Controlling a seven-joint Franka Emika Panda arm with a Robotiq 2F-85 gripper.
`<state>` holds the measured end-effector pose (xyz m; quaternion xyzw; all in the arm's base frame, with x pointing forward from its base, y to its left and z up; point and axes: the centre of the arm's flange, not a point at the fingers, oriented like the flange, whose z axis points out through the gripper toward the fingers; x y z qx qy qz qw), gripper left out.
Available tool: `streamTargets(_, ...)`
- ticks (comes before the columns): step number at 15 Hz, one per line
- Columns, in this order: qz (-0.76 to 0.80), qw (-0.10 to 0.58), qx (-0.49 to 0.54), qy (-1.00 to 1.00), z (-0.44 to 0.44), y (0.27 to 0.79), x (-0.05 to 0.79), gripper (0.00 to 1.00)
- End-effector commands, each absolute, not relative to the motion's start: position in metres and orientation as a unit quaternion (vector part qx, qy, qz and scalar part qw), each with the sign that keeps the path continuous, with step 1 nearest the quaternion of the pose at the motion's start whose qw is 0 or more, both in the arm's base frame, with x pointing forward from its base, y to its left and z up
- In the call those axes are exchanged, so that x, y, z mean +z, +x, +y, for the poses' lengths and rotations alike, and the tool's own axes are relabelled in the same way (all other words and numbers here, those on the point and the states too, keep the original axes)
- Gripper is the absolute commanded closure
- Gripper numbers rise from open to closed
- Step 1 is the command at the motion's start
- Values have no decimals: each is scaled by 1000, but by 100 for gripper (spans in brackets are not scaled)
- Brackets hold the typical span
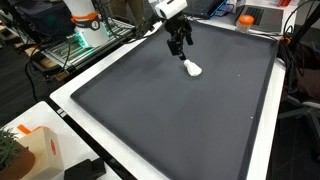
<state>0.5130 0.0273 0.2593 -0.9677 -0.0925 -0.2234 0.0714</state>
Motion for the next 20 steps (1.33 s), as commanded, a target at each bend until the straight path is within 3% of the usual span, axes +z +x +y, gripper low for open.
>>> streamTargets(1, -93, 70, -237, -965, 23, 512, 241, 0)
streamTargets(11, -74, 64, -262, -960, 19, 532, 205, 0)
streamTargets(20, -68, 75, -290, -952, 24, 536, 222, 0)
